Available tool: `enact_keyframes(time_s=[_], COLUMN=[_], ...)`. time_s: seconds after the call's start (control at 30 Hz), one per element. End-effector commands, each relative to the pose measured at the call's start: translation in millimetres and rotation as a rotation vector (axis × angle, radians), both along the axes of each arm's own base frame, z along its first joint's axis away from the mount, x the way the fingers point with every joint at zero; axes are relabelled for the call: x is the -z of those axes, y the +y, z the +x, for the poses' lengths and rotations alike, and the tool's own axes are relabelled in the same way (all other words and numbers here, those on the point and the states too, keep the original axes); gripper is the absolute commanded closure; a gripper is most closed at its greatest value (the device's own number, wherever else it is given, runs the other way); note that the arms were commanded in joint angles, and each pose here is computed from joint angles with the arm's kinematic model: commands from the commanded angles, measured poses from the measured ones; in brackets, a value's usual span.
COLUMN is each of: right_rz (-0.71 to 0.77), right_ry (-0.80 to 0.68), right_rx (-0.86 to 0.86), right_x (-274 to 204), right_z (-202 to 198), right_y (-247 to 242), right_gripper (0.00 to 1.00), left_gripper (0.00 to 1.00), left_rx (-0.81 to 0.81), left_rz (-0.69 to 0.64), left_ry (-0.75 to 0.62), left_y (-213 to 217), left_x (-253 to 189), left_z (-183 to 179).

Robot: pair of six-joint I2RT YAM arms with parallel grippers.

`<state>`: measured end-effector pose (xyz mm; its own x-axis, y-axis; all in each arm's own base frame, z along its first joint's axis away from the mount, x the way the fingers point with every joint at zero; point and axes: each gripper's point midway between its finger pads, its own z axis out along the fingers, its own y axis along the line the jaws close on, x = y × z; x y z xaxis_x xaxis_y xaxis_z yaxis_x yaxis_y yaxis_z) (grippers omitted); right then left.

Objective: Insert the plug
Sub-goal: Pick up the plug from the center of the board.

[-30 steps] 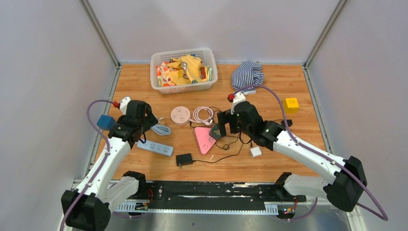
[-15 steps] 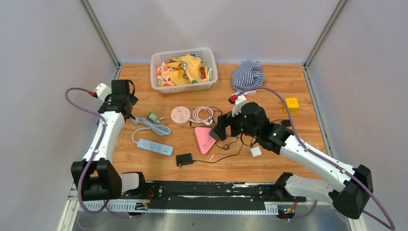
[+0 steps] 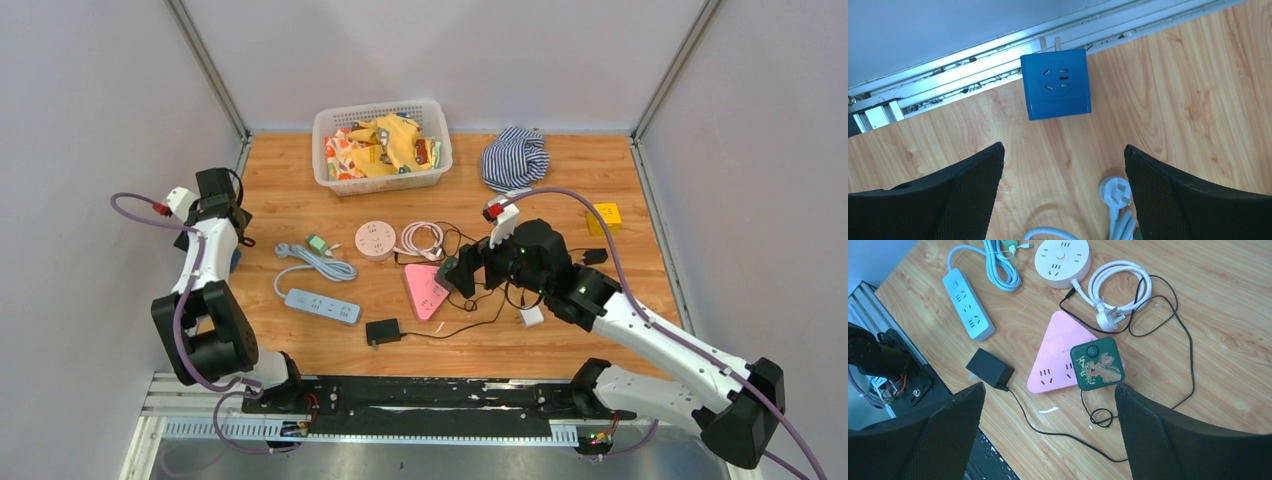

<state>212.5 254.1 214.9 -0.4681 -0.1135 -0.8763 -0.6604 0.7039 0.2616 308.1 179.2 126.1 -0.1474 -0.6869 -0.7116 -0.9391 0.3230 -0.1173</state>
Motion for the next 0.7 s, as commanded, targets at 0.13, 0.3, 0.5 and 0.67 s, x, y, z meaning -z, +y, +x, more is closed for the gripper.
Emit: enact_keyframes(time_s=[0.13, 0.3, 0.5, 0.67], right_rz=[0.048, 0.061, 0.054, 0.042], right_ry=[-0.046, -0.063, -0.062, -0.063], right_rx=[0.008, 0.019, 0.018, 0.013], right_x=[-14, -19, -18, -14], right_z=[-5, -6, -5, -5], right_y=[-9, -13, -12, -13], right_gripper=[0.01, 0.01, 0.01, 0.01], left_gripper=[0.08, 0.14, 0.14, 0.09], left_rx=[-0.055, -0.042, -0.014, 0.004], left_rz=[0.033, -0.010, -0.008, -0.014], left_ry=[0.071, 0.065, 0.089, 0.113], left_y=[29, 32, 38, 41], left_x=[22, 39, 44, 50], left_z=[0, 9, 20, 26])
